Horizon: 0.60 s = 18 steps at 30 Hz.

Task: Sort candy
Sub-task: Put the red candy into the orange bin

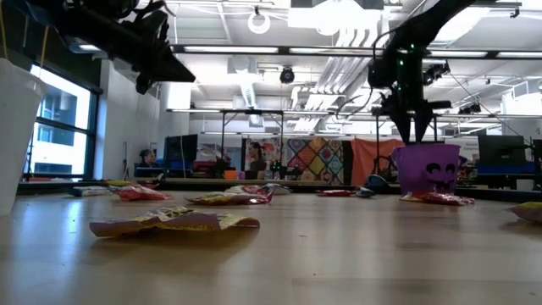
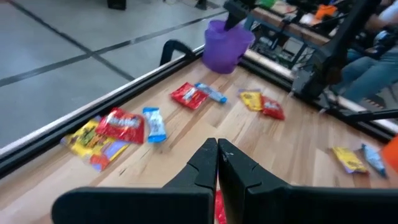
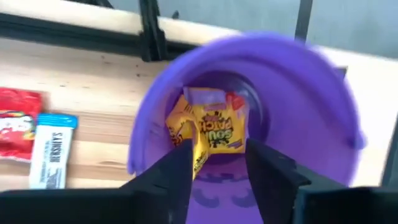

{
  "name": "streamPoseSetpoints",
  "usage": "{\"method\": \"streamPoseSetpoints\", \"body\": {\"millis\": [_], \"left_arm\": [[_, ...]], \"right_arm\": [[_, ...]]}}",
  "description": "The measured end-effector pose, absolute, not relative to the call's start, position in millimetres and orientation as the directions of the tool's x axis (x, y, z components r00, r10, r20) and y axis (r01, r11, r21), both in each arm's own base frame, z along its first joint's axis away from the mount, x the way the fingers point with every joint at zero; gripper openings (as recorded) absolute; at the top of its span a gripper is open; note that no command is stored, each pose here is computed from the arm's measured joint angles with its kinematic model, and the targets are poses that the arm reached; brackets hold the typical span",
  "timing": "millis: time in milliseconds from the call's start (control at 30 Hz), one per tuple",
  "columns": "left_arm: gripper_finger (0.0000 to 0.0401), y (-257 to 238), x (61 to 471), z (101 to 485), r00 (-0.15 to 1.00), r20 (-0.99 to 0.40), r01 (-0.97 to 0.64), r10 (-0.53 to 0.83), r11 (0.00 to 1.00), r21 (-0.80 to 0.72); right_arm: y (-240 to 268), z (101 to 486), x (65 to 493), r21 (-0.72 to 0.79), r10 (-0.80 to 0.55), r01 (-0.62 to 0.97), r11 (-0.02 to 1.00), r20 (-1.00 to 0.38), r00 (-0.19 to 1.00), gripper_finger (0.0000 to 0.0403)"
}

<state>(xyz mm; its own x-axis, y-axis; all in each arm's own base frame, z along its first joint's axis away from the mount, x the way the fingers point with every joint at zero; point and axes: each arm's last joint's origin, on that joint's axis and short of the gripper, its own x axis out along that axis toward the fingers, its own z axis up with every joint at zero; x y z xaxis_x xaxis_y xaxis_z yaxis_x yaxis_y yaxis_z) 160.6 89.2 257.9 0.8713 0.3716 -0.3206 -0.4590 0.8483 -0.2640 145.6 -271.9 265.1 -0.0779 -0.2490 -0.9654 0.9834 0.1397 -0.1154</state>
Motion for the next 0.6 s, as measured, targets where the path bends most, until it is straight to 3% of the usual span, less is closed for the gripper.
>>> {"method": "streamPoseSetpoints", "body": {"millis": [133,367,600], "left_arm": [[0.0,94,164,265,0.882,-0.311,-0.436,0.353,0.861,-0.26],[0.0,118,178,274,0.873,-0.347,-0.436,0.341,0.865,-0.247],[0.0,150,189,264,0.801,-0.56,-0.409,0.211,0.876,-0.256]], "right_arm": [[-267,295,151,-0.111,-0.325,0.969,0.219,-0.945,-0.035,0.0133],[-227,338,159,-0.059,-0.499,0.944,0.324,-0.859,0.117,0.001],[-167,352,170,0.048,-0.552,0.897,0.44,-0.773,0.312,0.0004]]}}
